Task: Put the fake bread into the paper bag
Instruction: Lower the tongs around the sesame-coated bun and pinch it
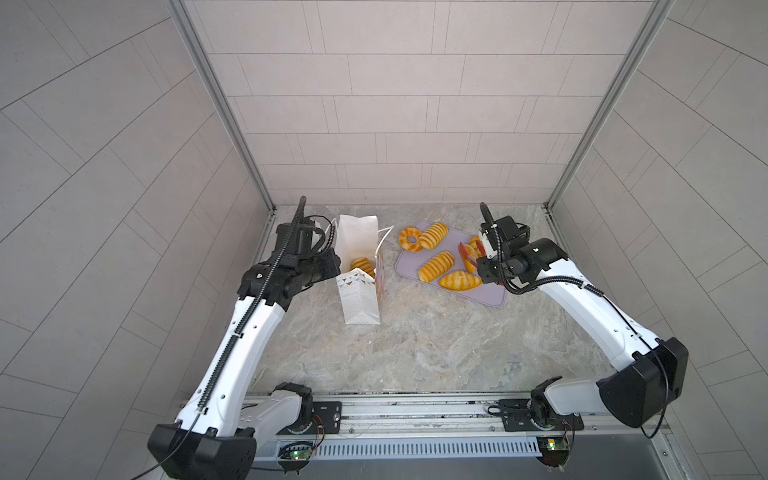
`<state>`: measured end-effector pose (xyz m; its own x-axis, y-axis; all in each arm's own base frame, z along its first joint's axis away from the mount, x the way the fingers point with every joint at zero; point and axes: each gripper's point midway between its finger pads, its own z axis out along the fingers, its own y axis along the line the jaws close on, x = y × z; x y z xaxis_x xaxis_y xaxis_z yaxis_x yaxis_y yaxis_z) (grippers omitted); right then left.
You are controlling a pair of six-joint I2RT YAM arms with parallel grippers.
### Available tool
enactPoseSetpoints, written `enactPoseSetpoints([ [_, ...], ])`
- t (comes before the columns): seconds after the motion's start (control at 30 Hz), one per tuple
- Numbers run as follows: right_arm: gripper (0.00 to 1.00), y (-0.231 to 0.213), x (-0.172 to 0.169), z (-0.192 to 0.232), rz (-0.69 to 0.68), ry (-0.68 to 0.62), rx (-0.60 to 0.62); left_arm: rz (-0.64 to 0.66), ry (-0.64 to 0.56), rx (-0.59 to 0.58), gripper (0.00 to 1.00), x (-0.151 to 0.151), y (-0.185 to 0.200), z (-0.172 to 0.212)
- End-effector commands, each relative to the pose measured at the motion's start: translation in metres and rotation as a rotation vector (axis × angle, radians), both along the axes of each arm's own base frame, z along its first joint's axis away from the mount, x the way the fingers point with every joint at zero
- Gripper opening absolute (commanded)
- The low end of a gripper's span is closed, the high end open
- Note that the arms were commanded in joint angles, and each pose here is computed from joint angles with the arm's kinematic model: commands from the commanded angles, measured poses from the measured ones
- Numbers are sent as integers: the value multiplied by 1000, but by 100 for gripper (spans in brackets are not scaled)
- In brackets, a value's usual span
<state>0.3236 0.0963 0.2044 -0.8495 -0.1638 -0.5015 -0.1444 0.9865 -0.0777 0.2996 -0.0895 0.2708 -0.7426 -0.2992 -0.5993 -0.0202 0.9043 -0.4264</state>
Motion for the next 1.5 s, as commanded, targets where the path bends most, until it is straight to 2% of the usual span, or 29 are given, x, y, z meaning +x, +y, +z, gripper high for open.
enactPoseSetpoints([
  [0.0, 49, -8, 9, -5, -23, -14, -44, -14, -15, -2, 24, 1, -3, 0],
  [0.83, 54, -14, 29, -61, -60, 122, -105, -11, -3, 7, 24, 4, -2, -6],
  [1.07, 49, -15, 28, -65, -75, 149, -116, -11, -2, 8, 24, 5, -2, -7],
  [1.47, 37, -18, 24, -47, -84, 101, -99, -7, -1, 12, 29, 3, -1, -6],
])
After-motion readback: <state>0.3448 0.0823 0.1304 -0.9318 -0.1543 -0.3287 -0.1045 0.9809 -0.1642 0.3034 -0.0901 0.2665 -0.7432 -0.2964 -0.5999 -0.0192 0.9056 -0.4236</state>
